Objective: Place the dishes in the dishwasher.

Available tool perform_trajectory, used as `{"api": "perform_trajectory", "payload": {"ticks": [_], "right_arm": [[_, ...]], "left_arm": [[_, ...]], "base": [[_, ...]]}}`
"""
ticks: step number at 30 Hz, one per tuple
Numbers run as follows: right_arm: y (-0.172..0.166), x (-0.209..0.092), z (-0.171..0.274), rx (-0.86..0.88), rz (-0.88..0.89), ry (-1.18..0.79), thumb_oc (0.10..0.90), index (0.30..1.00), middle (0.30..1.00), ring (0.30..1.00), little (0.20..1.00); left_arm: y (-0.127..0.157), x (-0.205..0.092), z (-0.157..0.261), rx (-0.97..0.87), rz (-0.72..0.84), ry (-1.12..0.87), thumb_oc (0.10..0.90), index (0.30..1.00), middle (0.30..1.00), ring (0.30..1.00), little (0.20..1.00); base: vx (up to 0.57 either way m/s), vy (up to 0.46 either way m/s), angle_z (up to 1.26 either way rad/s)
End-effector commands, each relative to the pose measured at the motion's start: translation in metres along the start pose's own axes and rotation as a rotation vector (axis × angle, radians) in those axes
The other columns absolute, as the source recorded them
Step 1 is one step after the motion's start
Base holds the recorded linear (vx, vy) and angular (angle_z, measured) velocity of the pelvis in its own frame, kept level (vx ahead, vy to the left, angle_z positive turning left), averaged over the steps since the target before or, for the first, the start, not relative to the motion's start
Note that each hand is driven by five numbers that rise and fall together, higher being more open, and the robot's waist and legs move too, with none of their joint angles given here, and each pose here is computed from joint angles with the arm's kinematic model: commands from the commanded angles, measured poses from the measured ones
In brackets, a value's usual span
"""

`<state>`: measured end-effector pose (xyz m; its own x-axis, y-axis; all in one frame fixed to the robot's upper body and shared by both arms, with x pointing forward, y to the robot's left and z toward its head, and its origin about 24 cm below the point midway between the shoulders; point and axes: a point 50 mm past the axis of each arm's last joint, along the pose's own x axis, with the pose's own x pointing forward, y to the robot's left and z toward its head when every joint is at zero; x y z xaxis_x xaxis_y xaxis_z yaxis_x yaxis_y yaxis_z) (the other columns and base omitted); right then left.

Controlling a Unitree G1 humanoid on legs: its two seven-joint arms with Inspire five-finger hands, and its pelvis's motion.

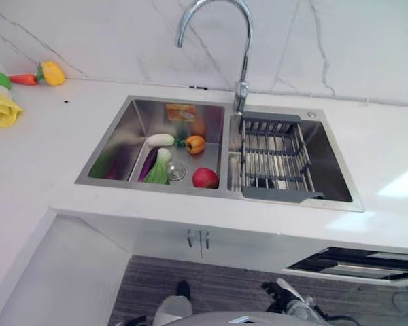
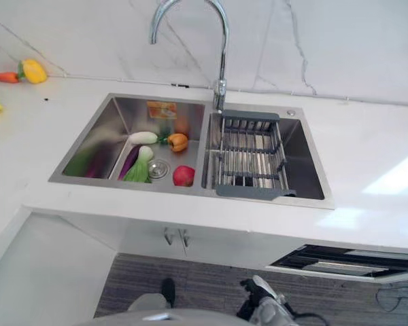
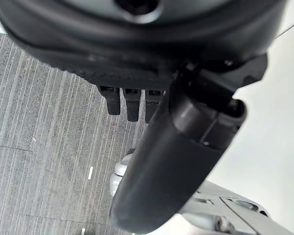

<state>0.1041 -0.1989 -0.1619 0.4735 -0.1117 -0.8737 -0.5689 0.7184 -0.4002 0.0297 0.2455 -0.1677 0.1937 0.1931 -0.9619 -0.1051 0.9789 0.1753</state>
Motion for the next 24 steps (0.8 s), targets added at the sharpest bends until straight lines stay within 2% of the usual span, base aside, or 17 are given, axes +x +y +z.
{"api": "perform_trajectory", "payload": {"ticks": [1, 5, 11, 16, 24], "right_arm": [[-0.028, 0.004, -0.01, 0.074, -0.063, 0.071, 0.8, 0.9, 0.9, 0.9, 0.9], [-0.02, -0.002, -0.034, 0.16, -0.042, 0.175, 0.8, 0.9, 0.9, 0.9, 0.9], [-0.005, -0.006, -0.044, 0.288, 0.005, 0.239, 0.8, 0.9, 0.9, 0.9, 0.9], [-0.011, -0.002, -0.034, 0.317, -0.003, 0.196, 0.8, 0.9, 0.9, 0.9, 0.9], [-0.006, -0.002, -0.031, 0.278, 0.025, 0.187, 0.8, 0.9, 0.9, 0.9, 0.9]], "left_arm": [[-0.007, 0.002, 0.042, -0.046, -0.063, -0.145, 0.8, 0.9, 0.9, 0.9, 0.9], [-0.005, 0.003, 0.047, -0.049, -0.065, -0.139, 0.8, 0.9, 0.9, 0.9, 0.9], [-0.005, 0.003, 0.046, -0.026, -0.076, -0.121, 0.8, 0.9, 0.9, 0.9, 0.9], [-0.02, 0.004, 0.027, 0.055, -0.114, -0.065, 0.8, 0.9, 0.9, 0.9, 0.9], [-0.037, 0.003, 0.033, 0.098, -0.161, -0.092, 0.8, 0.9, 0.9, 0.9, 0.9]], "base": [[0.0, 0.05, -0.16], [0.0, -0.096, 0.05], [0.06, -0.181, 0.88], [0.07, -0.137, 0.28], [0.02, -0.065, -0.08]]}}
